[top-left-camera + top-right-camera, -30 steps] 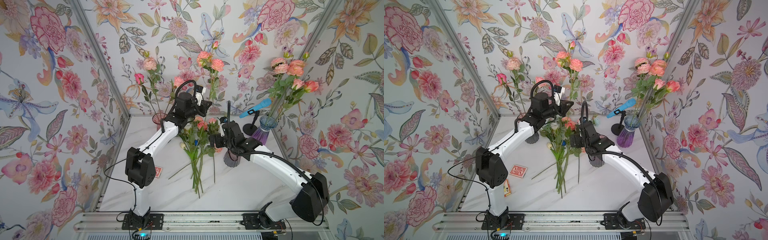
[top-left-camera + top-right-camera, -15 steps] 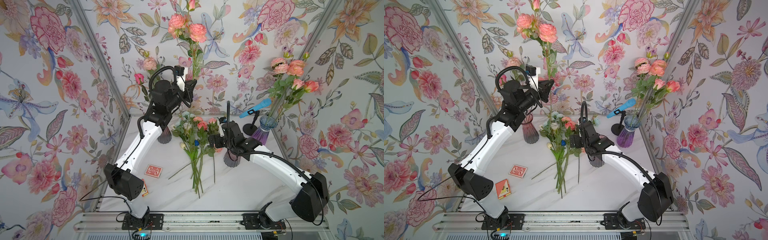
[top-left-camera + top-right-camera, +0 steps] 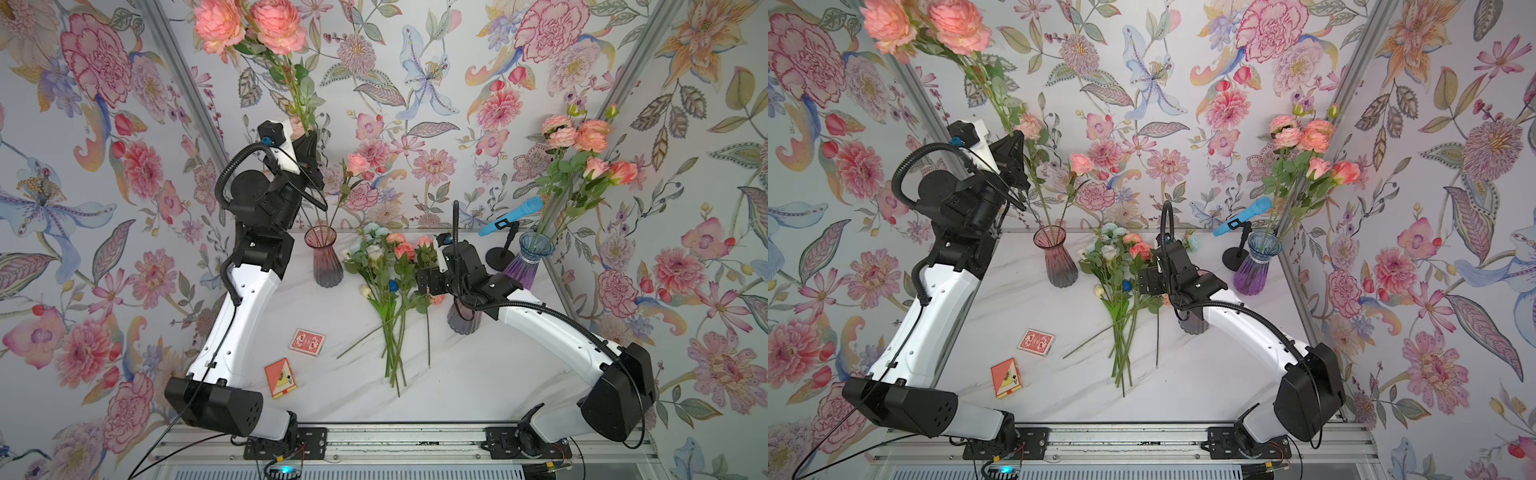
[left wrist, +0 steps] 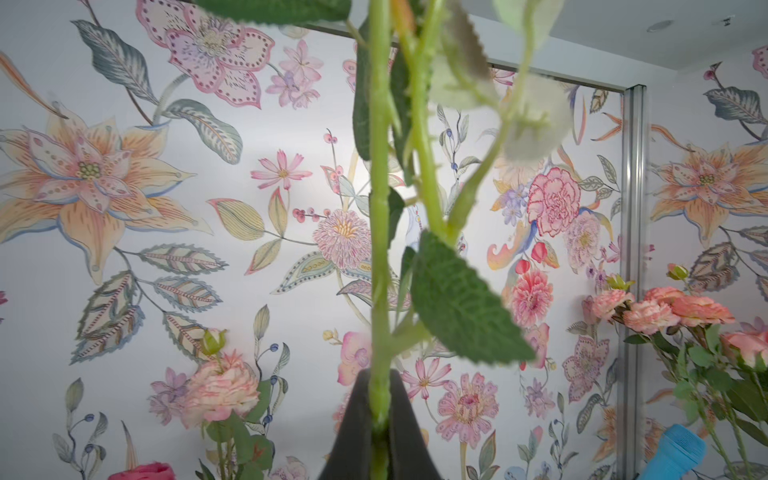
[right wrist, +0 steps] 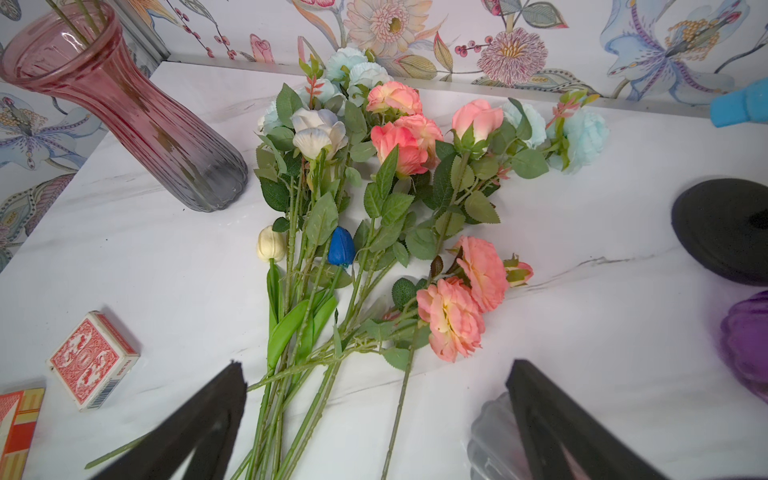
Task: Place the pink flowers into the vase
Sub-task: Place the flower in the vase.
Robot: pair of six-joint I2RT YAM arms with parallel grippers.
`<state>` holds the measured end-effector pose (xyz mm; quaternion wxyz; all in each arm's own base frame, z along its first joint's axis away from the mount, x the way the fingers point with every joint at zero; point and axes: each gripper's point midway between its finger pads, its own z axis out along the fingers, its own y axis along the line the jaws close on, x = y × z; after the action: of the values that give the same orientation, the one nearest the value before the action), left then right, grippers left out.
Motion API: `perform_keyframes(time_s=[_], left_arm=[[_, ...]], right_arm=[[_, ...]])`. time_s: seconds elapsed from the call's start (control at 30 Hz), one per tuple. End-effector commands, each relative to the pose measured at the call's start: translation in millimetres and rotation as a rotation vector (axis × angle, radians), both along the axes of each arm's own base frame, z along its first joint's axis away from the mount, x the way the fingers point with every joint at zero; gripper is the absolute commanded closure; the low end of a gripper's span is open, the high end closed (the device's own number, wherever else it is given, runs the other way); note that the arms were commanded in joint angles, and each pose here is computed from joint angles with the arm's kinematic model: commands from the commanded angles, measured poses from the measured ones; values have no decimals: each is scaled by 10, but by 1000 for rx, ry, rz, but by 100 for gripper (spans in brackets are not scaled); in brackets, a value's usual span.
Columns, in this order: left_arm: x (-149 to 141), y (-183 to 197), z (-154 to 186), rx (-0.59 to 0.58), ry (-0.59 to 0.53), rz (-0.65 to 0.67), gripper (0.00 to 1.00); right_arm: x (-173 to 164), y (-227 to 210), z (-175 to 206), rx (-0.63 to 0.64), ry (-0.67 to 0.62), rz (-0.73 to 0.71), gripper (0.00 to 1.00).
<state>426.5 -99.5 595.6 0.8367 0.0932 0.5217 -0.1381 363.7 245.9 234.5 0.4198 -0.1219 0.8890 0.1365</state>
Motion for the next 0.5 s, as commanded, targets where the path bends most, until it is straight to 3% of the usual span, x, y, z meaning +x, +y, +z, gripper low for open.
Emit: perform_keyframes(time_s=[0.0, 0.27, 0.47], left_arm=[[-38, 168, 80, -25, -79, 26, 100], [154, 404, -46, -47, -117, 48, 100], [383, 434, -432, -55, -73, 50, 100]], right_arm=[[35, 35, 114, 18, -16, 6, 0], [47, 62, 133, 25, -16, 9, 1], [57, 66, 156, 28, -21, 6, 1]])
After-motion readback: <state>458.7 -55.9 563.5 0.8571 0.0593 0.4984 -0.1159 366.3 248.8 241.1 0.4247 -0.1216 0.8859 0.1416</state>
